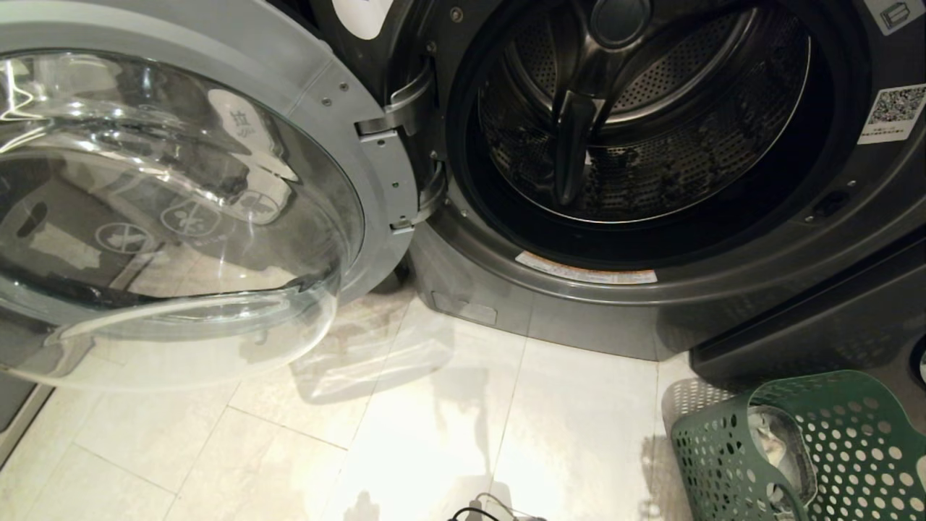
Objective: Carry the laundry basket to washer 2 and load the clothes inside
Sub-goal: Place the clothes into the washing machine
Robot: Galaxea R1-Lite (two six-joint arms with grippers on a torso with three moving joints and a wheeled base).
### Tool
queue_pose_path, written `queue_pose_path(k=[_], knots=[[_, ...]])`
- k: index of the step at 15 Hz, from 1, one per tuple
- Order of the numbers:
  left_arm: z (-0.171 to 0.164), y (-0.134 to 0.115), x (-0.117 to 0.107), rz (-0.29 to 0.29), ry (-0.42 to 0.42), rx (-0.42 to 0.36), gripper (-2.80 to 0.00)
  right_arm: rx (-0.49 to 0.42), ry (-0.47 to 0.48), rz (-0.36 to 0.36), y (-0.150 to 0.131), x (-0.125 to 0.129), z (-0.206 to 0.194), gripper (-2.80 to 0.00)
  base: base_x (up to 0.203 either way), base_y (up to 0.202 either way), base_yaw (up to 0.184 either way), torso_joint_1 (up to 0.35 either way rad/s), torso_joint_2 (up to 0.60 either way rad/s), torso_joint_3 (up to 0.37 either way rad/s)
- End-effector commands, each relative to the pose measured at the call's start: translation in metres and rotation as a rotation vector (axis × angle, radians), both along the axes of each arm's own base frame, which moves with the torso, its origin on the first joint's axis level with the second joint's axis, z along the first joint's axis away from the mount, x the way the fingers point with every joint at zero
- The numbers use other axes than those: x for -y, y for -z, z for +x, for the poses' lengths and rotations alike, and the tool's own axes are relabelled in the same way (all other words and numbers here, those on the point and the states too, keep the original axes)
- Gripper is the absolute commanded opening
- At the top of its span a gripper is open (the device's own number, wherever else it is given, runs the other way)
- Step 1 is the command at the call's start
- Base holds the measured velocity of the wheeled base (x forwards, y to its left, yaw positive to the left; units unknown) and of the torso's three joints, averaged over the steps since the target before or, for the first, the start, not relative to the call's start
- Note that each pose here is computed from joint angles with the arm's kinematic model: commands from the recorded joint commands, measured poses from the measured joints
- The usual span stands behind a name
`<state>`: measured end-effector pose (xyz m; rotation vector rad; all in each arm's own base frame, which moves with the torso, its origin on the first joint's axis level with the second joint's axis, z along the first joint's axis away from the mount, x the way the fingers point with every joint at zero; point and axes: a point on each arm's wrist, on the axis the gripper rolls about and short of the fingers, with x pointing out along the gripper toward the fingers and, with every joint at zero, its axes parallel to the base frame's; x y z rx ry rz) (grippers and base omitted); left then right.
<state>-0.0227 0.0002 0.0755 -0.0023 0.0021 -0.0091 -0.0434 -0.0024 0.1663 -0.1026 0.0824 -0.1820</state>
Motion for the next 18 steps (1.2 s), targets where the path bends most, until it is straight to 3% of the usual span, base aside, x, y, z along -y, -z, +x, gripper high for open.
queue_pose_path(k=[1,3,5,8,16,18], knots=[[0.000,0.000,0.000,-0.001,-0.001,-0.002,-2.80,-0.156,0.071,0.059,-0.014,0.001,0.028,-2.80,0.000,0.000,0.000,0.000,0.00,0.000],[0.000,0.000,0.000,-0.001,0.000,-0.001,-2.80,-0.287,0.213,0.160,-0.013,0.005,0.054,-2.80,0.000,0.000,0.000,0.000,0.00,0.000],[0.000,0.000,0.000,-0.001,0.000,0.000,-2.80,-0.407,0.352,0.223,0.008,0.008,0.067,-2.80,0.000,0.000,0.000,0.000,0.00,0.000],[0.000,0.000,0.000,-0.001,0.000,-0.002,-2.80,-0.451,0.514,0.168,0.023,0.011,0.065,-2.80,0.000,0.000,0.000,0.000,0.00,0.000],[0.000,0.000,0.000,-0.001,0.000,-0.002,-2.80,-0.512,0.524,0.167,0.020,0.012,0.079,-2.80,0.000,0.000,0.000,0.000,0.00,0.000],[0.000,0.000,0.000,-0.001,-0.001,0.000,-2.80,-0.525,0.552,0.207,0.009,0.015,0.096,-2.80,0.000,0.000,0.000,0.000,0.00,0.000]])
